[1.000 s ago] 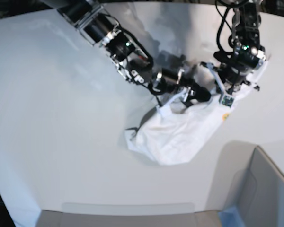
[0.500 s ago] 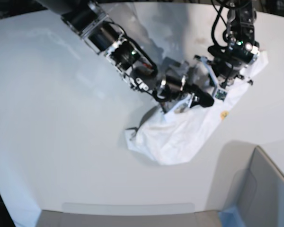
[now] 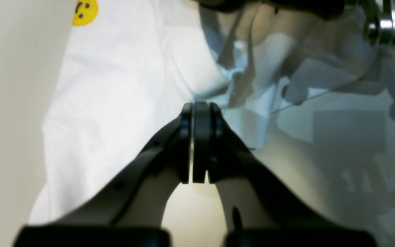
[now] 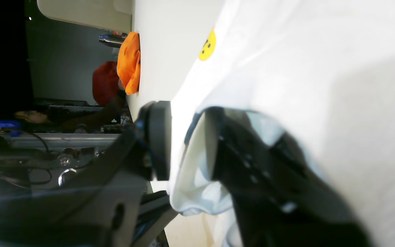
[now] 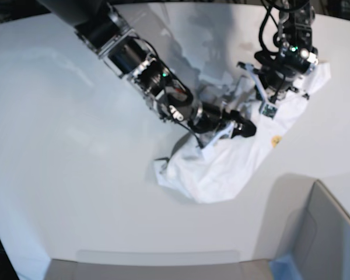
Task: Layout the t-shirt on the table in an organized manner, then fold the t-shirt properly
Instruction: 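Move the right gripper beside the left gripper and grasp the bunched fabric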
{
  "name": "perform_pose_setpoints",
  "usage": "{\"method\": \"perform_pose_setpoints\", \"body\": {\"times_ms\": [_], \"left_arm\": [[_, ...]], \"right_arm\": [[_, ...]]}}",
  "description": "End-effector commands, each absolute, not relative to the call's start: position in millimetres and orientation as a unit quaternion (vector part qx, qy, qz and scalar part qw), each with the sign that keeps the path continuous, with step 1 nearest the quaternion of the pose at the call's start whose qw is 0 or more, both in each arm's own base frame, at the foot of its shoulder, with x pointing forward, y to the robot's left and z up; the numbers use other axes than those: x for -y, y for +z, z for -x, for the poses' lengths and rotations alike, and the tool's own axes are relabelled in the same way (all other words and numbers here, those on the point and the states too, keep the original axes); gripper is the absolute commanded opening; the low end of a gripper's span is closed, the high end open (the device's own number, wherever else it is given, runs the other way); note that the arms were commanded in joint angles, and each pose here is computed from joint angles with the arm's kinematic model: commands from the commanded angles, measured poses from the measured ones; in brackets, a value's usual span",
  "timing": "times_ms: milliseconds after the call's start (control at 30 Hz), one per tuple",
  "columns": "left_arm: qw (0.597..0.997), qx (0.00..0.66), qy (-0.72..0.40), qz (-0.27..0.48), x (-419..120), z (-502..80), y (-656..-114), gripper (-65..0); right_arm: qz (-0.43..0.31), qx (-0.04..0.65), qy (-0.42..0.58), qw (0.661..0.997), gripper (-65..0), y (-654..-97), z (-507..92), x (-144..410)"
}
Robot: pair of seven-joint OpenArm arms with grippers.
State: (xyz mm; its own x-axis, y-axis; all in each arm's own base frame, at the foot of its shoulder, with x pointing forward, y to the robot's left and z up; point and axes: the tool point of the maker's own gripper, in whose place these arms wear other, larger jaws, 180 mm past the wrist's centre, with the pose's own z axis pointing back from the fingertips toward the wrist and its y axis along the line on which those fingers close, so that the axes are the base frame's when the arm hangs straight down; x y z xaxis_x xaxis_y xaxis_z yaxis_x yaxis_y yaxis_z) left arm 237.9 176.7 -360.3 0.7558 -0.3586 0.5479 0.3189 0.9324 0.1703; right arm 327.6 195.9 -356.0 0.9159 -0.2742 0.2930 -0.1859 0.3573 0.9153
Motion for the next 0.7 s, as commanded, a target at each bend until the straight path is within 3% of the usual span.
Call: {"method": "perform_pose_setpoints", "body": {"times_ms": [0,133,233,667], "left_arm": [[0.929,0.319,-0.184,-0.035,-176,-244,-350,-65.0],[0.929,0.319,-0.184,-0.035,-176,-244,-350,-65.0],[0.929,0.319,-0.185,-0.035,-176,-244,-351,-65.0],[0.932,0.313,-0.180,-0.041,-181,-243,-352,-65.0]], "right_arm": [[-0.586,0.219,-0.016,0.780,-52.4,-333,-336,-204],[-0.573,0.211,-0.024,0.792,-57.5,-347,-338,-200],[-0.565,0.212,-0.025,0.797,-65.0,-352,-344,-197],[-0.575,0.251,0.006,0.779,-65.0,-317,-358,-194]]}}
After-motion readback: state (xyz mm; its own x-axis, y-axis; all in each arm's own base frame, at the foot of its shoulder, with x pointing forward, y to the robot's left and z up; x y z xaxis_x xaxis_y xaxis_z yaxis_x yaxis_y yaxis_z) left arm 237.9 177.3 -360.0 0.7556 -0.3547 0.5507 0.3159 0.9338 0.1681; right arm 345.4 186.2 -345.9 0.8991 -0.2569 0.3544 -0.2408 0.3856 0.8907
